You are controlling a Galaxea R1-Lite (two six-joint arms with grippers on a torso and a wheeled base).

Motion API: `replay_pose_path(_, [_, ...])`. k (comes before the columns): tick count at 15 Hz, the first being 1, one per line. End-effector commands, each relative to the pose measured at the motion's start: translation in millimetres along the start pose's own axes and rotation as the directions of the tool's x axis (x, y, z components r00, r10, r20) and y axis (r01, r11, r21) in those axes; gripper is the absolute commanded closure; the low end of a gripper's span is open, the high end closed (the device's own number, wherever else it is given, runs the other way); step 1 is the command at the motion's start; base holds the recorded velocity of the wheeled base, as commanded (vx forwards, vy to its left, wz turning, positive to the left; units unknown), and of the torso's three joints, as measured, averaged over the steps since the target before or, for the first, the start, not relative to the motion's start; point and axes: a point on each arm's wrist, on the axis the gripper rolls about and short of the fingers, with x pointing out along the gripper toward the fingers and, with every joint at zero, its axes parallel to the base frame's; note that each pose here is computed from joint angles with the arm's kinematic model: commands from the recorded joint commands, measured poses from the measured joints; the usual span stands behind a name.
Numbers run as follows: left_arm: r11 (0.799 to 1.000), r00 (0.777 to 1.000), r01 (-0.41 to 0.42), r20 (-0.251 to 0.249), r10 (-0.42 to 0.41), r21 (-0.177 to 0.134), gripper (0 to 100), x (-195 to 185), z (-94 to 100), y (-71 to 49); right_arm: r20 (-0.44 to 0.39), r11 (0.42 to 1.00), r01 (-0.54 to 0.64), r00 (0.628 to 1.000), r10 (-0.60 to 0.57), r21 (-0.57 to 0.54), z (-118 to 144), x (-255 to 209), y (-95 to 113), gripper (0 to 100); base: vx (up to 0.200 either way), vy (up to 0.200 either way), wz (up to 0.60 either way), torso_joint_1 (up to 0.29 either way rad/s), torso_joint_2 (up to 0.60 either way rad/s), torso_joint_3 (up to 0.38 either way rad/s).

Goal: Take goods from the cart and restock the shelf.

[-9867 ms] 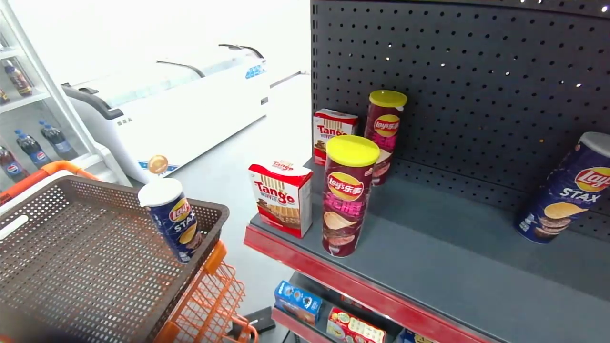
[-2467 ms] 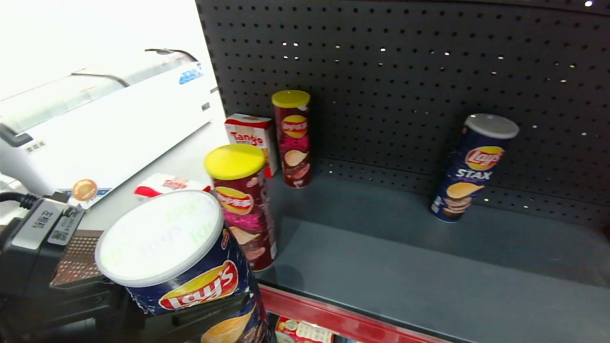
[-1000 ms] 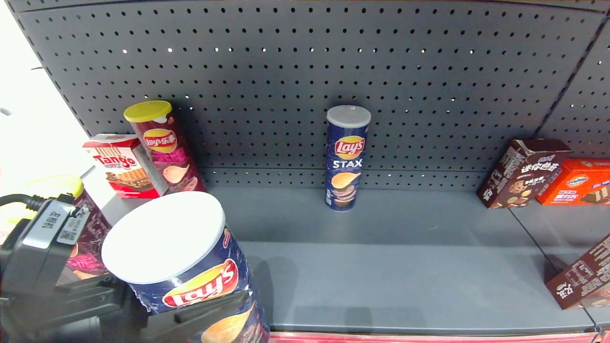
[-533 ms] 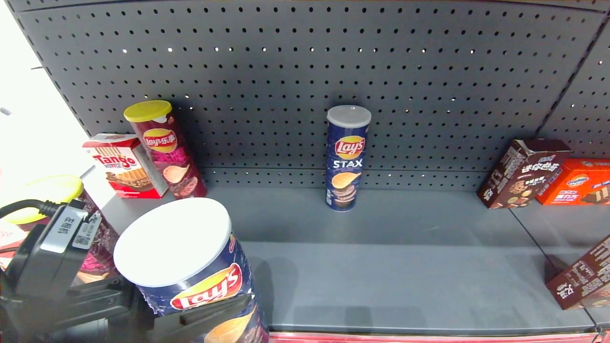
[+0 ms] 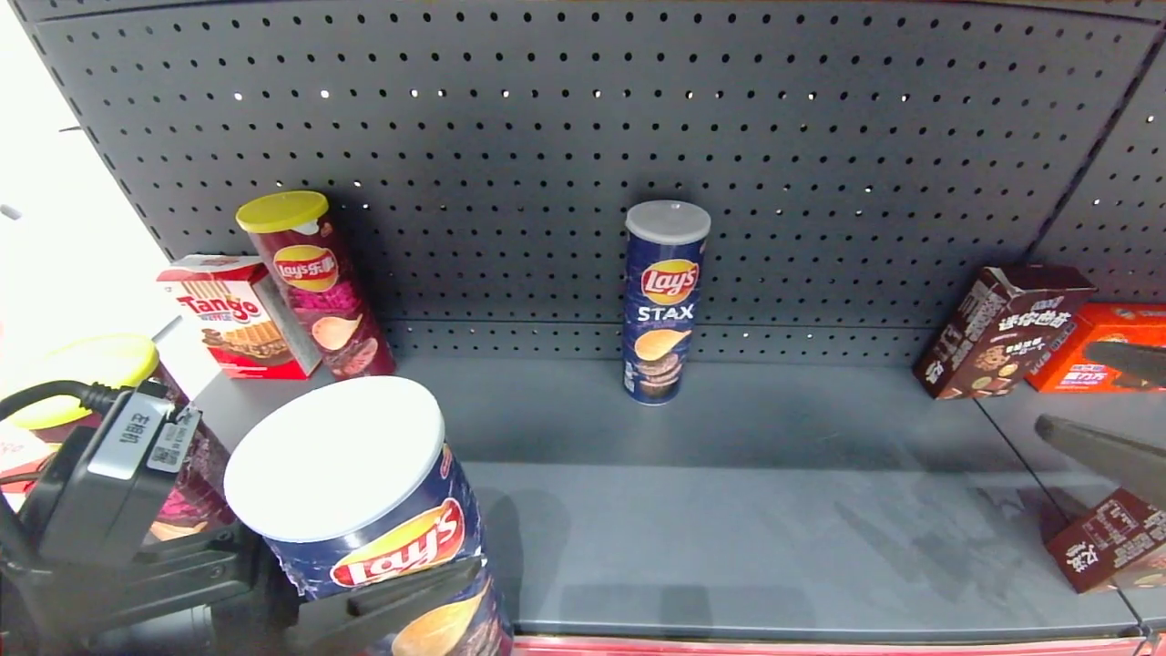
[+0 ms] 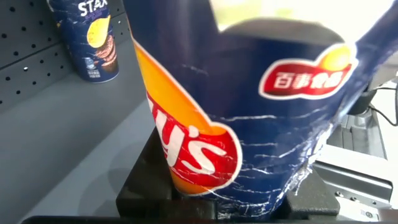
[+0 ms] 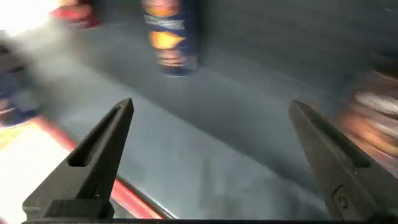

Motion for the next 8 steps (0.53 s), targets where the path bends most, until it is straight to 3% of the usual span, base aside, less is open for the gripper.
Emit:
replay_pose_path(1, [1.000, 1.000, -0.012, 0.000, 0.012, 0.000, 100, 0, 0.1, 0.3, -0.086, 0.998, -0.054, 0.995, 0.057, 0.033, -7, 35, -9, 0, 0.000, 0.000, 0.00, 0.000, 0.00, 0.000])
replay_pose_path(5, [1.000, 1.000, -0.023, 0.002, 0.023, 0.001, 100, 0, 0.9, 0.7, -0.094, 0.992, -0.120, 0.988, 0.123, 0.041, 0, 59, -16, 0, 0.000, 0.000, 0.00, 0.000, 0.00, 0.000])
replay_pose_path(8, [1.000, 1.000, -0.024, 0.001, 0.024, 0.000, 100, 2, 1.4, 2.1, -0.063, 0.992, -0.125, 0.990, 0.125, 0.008, 20, 105, -34, 0, 0.000, 0.000, 0.00, 0.000, 0.00, 0.000])
